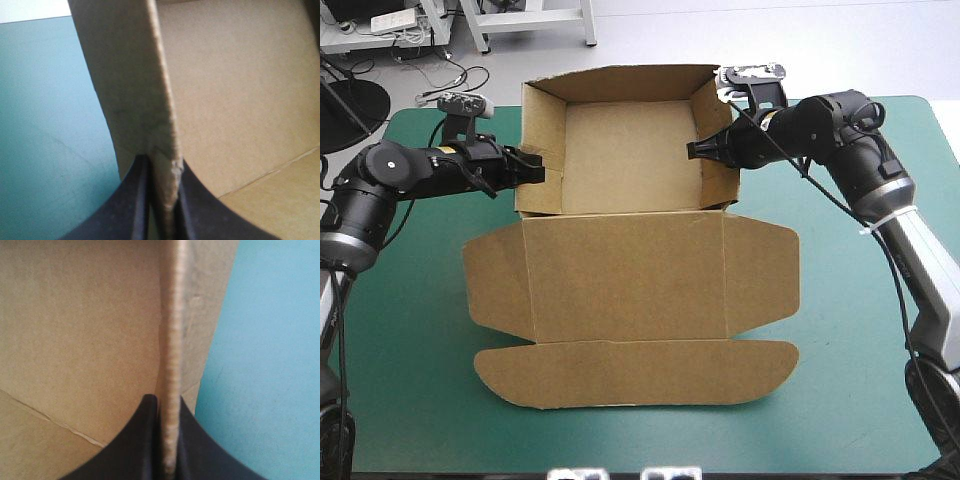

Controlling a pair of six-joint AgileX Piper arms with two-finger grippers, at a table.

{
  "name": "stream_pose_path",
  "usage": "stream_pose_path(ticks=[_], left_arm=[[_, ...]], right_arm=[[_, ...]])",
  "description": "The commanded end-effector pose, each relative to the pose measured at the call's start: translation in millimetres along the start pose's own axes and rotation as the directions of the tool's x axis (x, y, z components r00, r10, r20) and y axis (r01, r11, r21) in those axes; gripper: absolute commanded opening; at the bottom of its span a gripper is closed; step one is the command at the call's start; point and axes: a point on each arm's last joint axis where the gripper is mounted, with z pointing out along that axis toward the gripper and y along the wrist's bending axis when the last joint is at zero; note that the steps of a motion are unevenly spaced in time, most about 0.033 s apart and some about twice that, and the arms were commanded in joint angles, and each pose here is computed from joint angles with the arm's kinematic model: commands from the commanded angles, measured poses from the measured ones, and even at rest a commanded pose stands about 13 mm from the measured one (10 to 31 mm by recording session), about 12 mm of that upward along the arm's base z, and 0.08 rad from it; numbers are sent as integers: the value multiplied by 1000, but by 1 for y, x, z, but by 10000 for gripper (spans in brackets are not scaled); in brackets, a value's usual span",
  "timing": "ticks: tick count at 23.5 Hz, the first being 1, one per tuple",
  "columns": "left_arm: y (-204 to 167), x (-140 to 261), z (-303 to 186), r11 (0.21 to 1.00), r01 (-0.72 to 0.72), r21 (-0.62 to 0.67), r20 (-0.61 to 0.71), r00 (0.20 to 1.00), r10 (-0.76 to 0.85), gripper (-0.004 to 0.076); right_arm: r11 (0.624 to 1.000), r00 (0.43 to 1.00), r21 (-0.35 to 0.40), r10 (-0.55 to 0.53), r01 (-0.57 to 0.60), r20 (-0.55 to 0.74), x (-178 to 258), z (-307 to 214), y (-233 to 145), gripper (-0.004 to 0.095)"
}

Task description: Fold the box

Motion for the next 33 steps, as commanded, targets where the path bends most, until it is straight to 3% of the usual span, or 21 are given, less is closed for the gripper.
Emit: stream_pose_path(ticks=[1,8,14,18,22,28,33], left_arm=[[-30,-10,-13,999,12,41,36,999,-13,-9],[-38,-2,-6,999,4,-41,-46,999,-6,-9],[-44,9,6,996,-13,-86,-149,989,0,-9],[-37,18,19,992,0,-128,-244,969,-31,-9],[-28,28,41,989,48,-142,-327,940,-92,-9],[-11,57,92,984,40,-172,-508,853,-124,-9],[-3,67,113,982,52,-182,-535,833,-143,-9]], right_arm=[[997,999,-77,-5,8,39,-3,-29,17,0],[999,997,-39,14,-17,-78,7,-24,13,0],[998,966,-5,54,-58,-254,24,23,3,0],[997,951,6,79,-80,-299,31,53,-3,0],[994,943,12,107,-109,-316,35,82,-8,-1],[992,964,0,124,-128,-236,29,95,-10,0],[995,966,87,67,-46,-251,31,95,-19,-1]])
